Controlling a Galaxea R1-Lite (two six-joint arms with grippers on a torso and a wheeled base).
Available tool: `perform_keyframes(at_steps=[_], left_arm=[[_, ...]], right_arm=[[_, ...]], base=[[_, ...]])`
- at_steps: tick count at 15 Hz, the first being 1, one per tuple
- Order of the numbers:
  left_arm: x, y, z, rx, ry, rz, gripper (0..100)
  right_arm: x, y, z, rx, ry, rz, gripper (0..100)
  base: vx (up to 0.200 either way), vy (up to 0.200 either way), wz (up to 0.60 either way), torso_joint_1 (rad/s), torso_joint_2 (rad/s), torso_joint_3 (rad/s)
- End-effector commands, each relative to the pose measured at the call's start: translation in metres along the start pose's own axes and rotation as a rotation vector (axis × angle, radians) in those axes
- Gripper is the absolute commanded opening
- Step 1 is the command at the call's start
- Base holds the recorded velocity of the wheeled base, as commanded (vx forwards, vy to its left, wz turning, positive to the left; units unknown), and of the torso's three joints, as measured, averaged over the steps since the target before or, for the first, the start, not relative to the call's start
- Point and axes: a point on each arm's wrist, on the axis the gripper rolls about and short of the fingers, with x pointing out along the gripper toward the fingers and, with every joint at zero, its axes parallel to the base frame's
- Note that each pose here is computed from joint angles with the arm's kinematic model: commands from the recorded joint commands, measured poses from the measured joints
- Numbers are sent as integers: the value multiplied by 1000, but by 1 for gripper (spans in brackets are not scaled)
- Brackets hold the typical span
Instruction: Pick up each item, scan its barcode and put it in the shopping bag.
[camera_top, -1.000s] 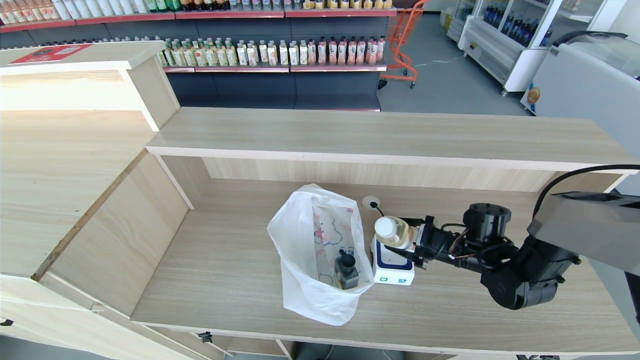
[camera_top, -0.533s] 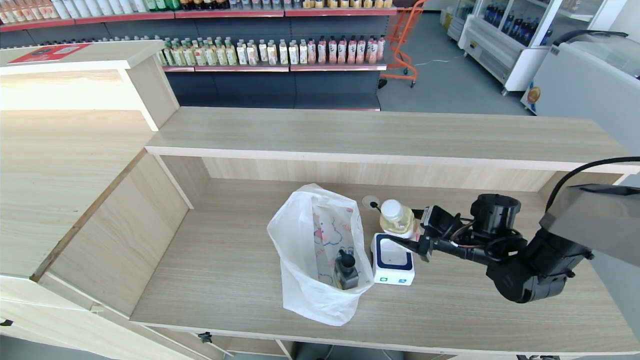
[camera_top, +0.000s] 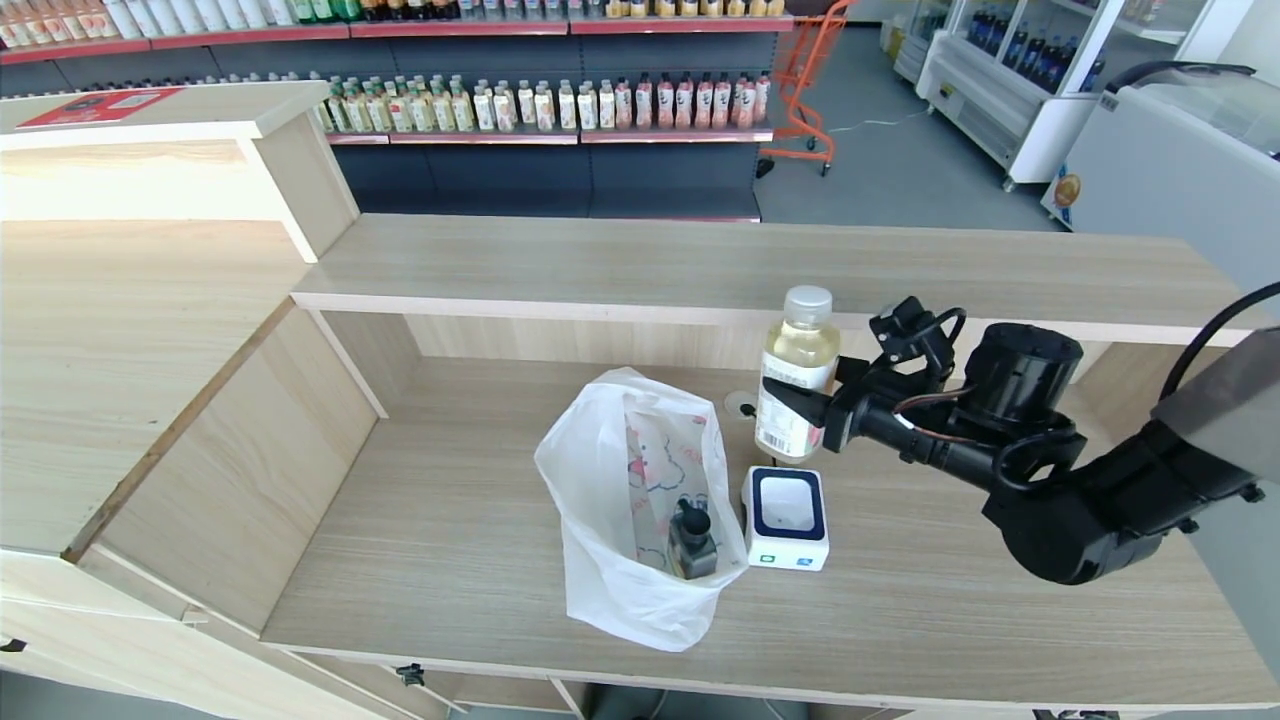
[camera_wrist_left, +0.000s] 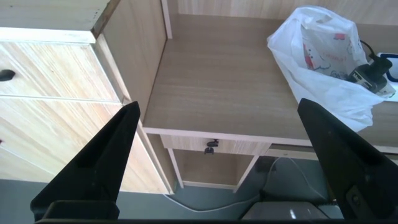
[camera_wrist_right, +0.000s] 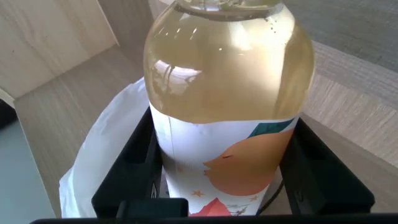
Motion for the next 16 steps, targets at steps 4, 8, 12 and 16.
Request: perform_keyframes(at_steps=[4,8,12,16], left_arm=[[0,0,0,0,0,0,100],[0,0,0,0,0,0,100],[0,0,0,0,0,0,100],[0,0,0,0,0,0,100]], right_arm=[[40,20,-37,75,35,80,0],[70,25,-62,76,42,110,0],[93,20,-92,49,34,111,0],[108,24,-117,20,31,122,0]], base=[[0,0,0,0,0,0],[0,0,0,0,0,0],[0,0,0,0,0,0],[0,0,0,0,0,0]])
